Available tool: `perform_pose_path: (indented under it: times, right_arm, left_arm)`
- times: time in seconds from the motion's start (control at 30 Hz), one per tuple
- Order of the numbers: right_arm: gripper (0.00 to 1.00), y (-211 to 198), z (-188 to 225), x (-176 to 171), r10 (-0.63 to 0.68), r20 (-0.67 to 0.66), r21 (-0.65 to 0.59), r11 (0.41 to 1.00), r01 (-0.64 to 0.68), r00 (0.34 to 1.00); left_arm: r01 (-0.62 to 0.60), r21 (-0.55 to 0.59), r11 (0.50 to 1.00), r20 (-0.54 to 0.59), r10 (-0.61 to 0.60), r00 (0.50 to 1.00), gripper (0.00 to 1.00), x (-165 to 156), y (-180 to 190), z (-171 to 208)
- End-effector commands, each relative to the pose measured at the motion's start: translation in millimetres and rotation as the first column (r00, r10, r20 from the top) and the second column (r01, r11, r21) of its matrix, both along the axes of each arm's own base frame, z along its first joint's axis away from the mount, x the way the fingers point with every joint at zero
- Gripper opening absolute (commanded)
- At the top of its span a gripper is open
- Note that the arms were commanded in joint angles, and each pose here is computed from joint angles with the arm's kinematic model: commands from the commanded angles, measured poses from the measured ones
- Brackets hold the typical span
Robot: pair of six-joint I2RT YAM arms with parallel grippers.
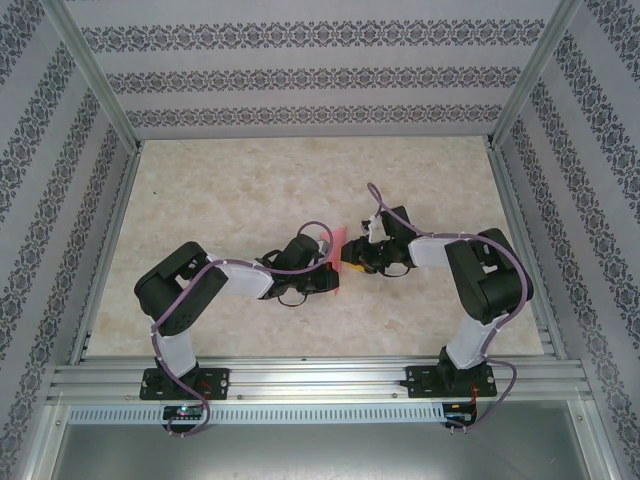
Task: Fold a paper plane with a square sheet of paper (fold left side to right side)
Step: Fold the wing for the fifth time at the center of the table.
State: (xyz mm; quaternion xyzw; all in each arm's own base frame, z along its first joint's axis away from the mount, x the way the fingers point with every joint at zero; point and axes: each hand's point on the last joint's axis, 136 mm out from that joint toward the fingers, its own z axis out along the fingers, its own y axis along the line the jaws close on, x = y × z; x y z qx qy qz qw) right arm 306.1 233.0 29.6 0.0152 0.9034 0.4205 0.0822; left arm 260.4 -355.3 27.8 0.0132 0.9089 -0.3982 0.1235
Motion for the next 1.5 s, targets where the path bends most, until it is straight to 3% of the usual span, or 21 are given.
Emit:
perform_pose_path:
  times: [0.0,0.77,1.07,1.47]
  right_arm:
    - [0.42,3,-10,1,0.013,-0.005,-0.037,0.999,-0.013,1.000]
    - [0.40,6,-22,0,0.013,-0.046,-0.062,0.998,-0.016,0.999]
    - [0.40,7,-19,1,0.018,-0.039,-0.061,0.998,-0.021,0.999]
    - [0.40,7,-18,-1,0.024,-0.039,-0.062,0.998,-0.027,0.999]
  left_arm:
    - [-0.010,-0.024,1.000,-0.001,0.010,1.000,0.05,4,0,0]
    - [-0.018,-0.063,0.998,0.042,0.021,0.999,0.26,10,10,43]
    - [-0.102,-0.036,0.994,0.025,0.103,0.994,0.36,53,45,52]
    - [-0.058,-0.057,0.997,0.022,0.059,0.998,0.40,94,25,48]
